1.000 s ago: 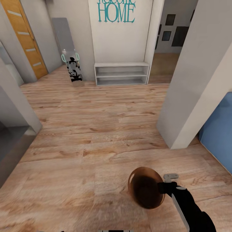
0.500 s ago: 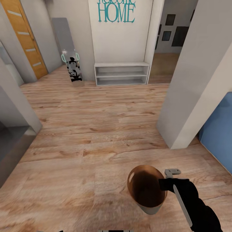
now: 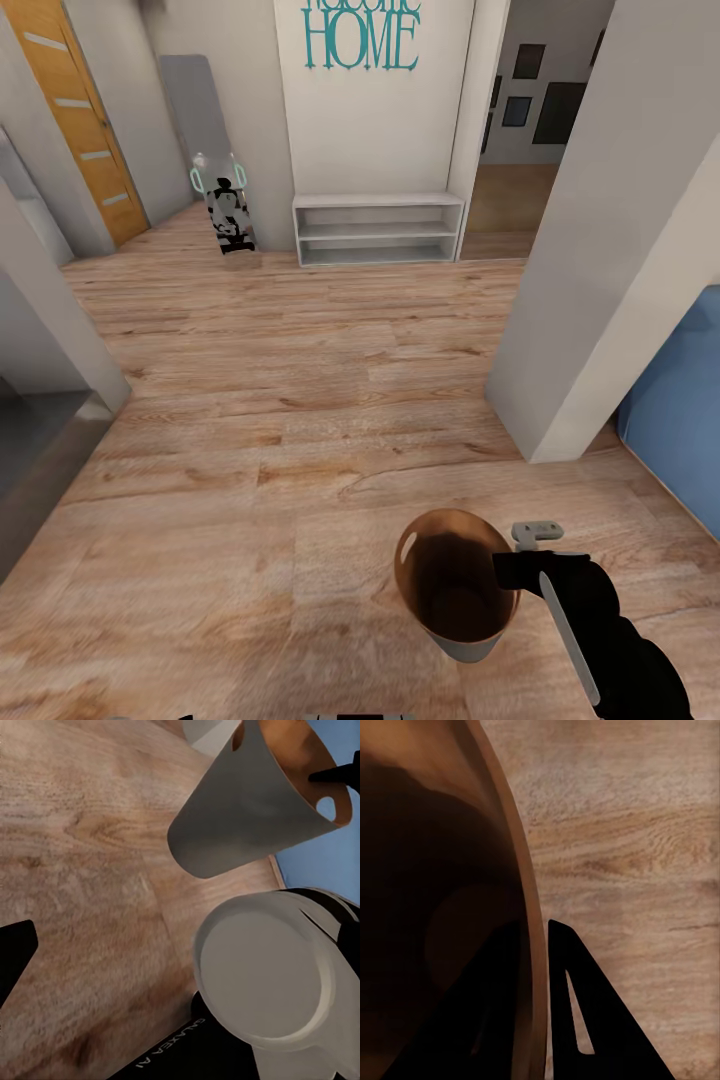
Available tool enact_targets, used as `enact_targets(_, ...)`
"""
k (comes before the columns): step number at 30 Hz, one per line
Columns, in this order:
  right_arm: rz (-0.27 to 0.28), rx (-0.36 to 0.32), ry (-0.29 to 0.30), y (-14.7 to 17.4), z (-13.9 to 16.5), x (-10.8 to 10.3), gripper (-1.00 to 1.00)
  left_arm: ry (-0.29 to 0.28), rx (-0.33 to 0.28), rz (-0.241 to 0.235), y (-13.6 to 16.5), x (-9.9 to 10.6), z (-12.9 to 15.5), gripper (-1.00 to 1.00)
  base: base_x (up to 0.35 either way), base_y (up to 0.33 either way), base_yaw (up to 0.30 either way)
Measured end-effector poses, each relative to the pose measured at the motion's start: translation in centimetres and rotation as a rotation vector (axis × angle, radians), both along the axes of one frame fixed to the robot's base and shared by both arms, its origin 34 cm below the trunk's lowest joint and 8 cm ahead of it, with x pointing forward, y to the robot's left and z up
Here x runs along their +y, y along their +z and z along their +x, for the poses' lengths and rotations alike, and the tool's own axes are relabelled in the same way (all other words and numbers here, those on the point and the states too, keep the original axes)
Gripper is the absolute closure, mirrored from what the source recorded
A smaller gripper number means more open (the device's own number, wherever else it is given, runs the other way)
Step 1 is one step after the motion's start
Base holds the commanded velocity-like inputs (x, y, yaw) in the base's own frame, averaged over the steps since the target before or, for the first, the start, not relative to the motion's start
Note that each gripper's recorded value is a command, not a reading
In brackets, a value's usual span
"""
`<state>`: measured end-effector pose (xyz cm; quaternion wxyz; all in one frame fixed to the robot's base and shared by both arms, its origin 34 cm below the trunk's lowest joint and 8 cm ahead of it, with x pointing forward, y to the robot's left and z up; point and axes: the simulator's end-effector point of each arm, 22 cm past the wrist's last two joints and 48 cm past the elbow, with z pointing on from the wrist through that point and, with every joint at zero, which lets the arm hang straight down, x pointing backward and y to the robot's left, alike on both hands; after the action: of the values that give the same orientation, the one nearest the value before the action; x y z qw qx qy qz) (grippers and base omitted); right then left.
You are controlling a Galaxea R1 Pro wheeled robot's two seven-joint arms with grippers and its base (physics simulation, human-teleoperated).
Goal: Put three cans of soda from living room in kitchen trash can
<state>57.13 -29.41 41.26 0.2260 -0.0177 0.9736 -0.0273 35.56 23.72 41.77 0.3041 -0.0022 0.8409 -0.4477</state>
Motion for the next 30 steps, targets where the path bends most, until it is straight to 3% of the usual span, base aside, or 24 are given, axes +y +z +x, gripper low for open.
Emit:
enact_targets(25, 0.001, -0.032, 0.001, 1.5, 0.4, 0.1, 1.0, -0.003, -0.042, 0.006, 1.1, 0.1, 0.7, -1.0, 0.0, 0.0, 0.0)
enact_targets(30, -0.002, -0.038, 0.001, 1.8, 0.3, 0.0, 1.0, -0.007, -0.052, 0.023, 1.3, 0.8, 0.9, -1.0, 0.0, 0.0, 0.0)
